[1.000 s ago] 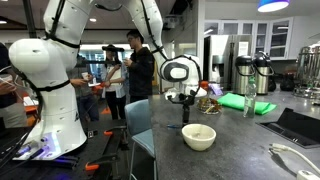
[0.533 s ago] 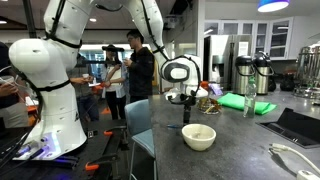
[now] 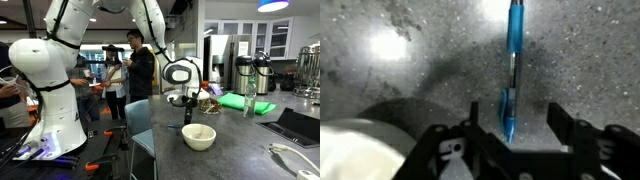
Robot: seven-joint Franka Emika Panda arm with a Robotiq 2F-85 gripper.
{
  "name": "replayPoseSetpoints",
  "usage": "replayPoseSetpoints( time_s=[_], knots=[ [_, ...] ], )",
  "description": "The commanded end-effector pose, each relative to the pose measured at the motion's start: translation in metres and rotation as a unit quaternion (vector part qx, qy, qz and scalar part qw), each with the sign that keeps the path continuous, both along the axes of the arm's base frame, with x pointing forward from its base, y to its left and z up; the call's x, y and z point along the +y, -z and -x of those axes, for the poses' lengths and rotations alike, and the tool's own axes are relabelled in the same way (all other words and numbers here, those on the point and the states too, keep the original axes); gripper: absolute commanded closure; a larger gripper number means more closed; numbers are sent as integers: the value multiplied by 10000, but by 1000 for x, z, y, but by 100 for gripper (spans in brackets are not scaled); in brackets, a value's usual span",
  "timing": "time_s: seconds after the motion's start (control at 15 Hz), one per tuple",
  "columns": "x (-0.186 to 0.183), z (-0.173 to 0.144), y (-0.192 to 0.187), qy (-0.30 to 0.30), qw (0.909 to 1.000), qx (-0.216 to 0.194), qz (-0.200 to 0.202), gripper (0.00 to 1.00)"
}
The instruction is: Pick up the pen on the table and put it in the bowl
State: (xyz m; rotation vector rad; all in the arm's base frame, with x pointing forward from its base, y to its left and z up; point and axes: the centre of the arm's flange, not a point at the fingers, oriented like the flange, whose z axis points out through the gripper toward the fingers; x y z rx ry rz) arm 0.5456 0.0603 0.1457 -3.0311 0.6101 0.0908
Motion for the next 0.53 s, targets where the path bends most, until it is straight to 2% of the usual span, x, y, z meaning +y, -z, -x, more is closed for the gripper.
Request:
replayPoseSetpoints(
  time_s=[0.0, 0.07, 0.13, 0.2, 0.27, 0.47],
  knots=[
    [0, -7, 4, 81, 10000, -5, -53, 38],
    [0, -8, 5, 74, 10000, 4, -54, 42],
    [0, -8, 7, 72, 10000, 18, -59, 54],
    [-1, -8, 6, 87, 9999, 25, -44, 60],
    [-2, -8, 7, 96, 9999, 35, -37, 75],
    [-1, -8, 4, 28, 10000, 40, -1, 97]
  ],
)
